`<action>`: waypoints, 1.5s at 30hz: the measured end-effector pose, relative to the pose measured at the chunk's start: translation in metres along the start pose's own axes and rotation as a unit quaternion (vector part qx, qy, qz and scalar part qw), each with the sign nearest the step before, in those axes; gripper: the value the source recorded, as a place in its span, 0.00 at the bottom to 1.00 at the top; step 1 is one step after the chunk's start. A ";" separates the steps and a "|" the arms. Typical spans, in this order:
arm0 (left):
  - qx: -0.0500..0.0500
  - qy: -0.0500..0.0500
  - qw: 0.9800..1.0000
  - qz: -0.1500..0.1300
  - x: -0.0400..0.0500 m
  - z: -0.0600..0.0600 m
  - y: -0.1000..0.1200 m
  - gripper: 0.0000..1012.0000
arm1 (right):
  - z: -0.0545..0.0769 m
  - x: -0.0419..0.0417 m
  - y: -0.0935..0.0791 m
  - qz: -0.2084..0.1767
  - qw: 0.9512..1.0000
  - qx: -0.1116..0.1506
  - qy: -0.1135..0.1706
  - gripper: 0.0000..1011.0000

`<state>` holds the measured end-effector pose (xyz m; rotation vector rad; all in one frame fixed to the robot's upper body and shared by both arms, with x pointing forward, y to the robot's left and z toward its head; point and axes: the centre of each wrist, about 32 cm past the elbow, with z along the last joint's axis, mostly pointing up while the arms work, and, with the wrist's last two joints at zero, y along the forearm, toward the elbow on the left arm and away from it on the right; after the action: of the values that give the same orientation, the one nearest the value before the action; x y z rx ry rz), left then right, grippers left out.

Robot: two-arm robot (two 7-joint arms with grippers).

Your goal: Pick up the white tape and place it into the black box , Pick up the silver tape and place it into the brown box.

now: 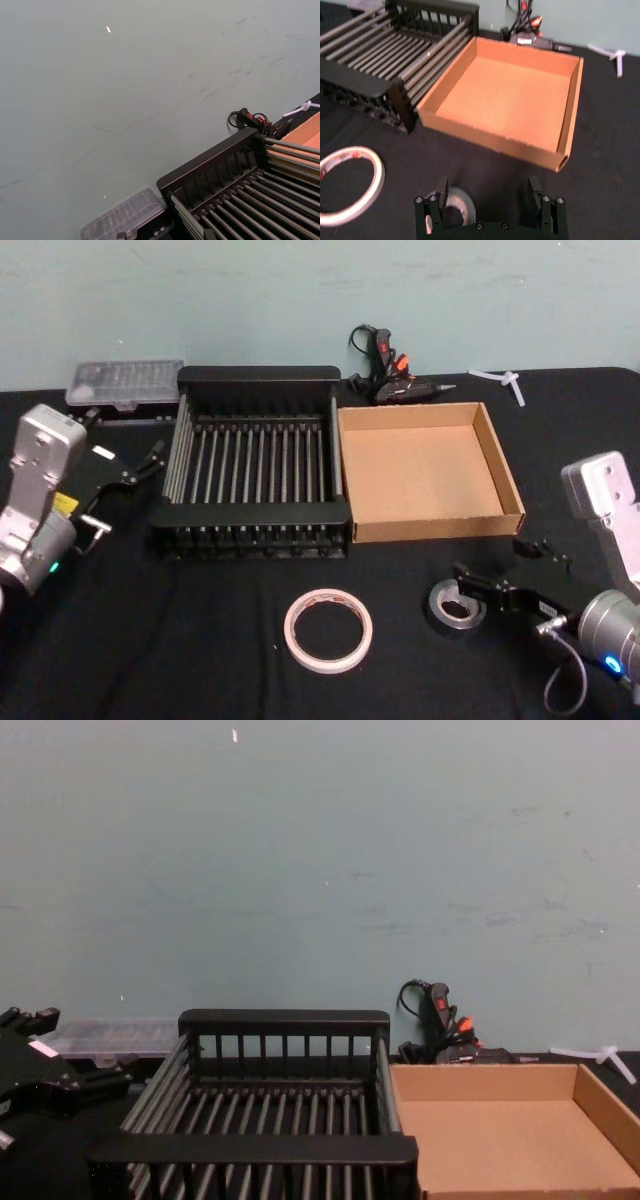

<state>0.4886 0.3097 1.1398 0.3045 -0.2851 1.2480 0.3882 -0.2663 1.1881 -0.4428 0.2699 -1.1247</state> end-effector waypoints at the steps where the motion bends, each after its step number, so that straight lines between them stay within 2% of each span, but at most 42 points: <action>1: 0.000 0.000 1.000 0.000 0.0000 0.000 0.000 0.99 | -0.002 -0.0004 -0.001 0.001 1.000 -0.007 0.001 0.99; 8: 0.000 0.000 1.000 0.000 0.0000 0.000 0.000 0.99 | -0.006 -0.0004 -0.006 0.003 1.000 -0.029 0.005 0.99; 17: 0.000 0.000 1.000 0.000 0.0000 0.000 0.000 0.99 | -0.007 0.0001 -0.006 0.008 0.999 -0.036 0.004 0.99; 45: 0.000 0.000 1.000 0.000 0.0000 0.000 0.000 0.99 | -0.011 0.0033 0.012 0.011 0.999 -0.052 0.008 0.99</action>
<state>0.4886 0.3096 1.1398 0.3044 -0.2851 1.2479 0.3943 -0.2673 1.1732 -0.5210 0.3479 -1.0973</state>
